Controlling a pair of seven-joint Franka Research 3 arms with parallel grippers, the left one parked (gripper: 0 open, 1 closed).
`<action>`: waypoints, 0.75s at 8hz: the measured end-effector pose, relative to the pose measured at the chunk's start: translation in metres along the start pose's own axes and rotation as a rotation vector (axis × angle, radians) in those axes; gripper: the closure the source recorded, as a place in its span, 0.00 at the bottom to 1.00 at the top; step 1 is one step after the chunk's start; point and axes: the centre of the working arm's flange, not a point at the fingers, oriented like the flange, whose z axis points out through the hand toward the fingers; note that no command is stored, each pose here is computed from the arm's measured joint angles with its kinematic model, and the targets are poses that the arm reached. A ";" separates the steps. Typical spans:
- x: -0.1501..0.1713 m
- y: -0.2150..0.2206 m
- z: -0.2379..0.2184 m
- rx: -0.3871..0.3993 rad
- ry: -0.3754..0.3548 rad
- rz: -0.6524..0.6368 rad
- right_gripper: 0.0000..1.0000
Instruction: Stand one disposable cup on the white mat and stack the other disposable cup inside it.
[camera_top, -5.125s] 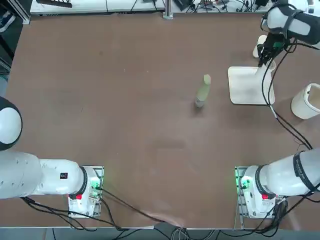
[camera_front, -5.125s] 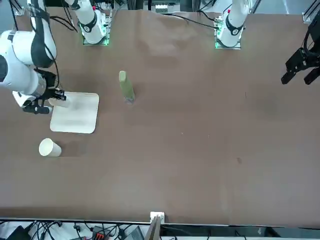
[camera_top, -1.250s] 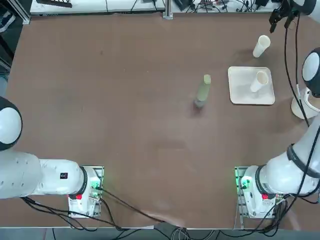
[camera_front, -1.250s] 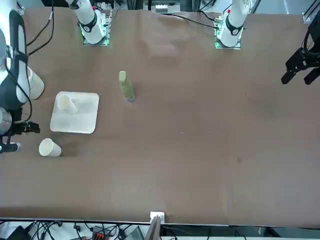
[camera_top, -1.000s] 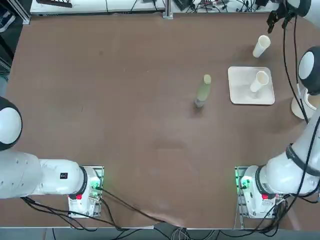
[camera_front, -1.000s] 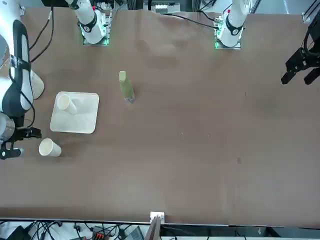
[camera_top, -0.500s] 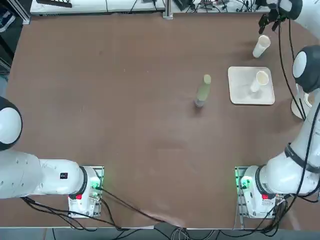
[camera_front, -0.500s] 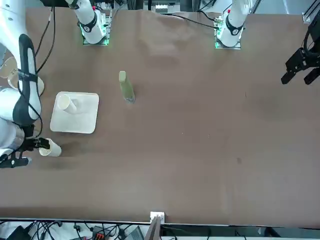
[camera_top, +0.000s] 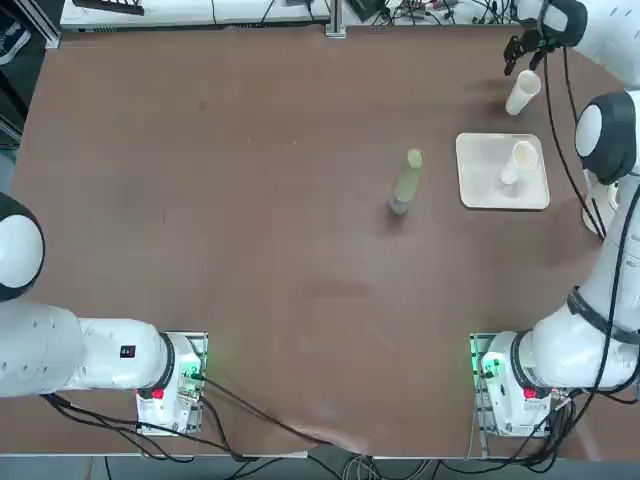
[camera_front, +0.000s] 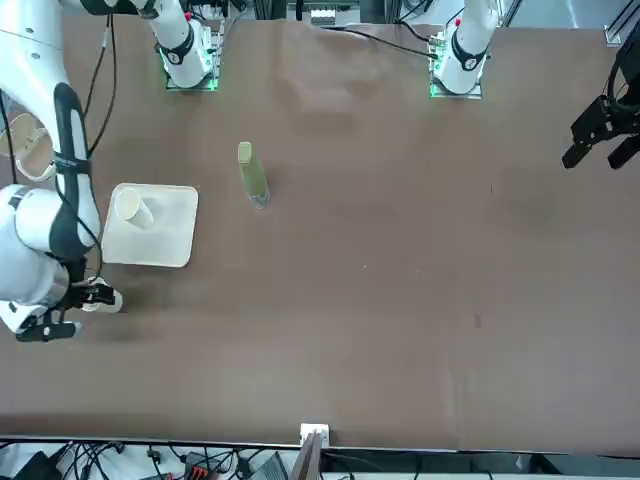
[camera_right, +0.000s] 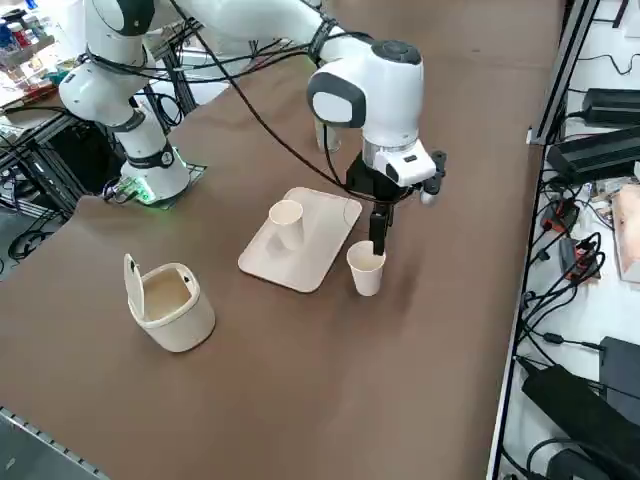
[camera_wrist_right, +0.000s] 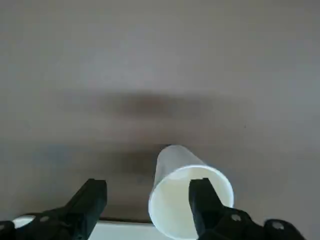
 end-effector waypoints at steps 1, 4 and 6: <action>-0.003 -0.001 0.010 0.002 -0.017 0.001 0.00; -0.013 0.004 0.029 0.008 -0.053 0.011 0.12; -0.014 0.005 0.031 0.008 -0.057 0.015 0.37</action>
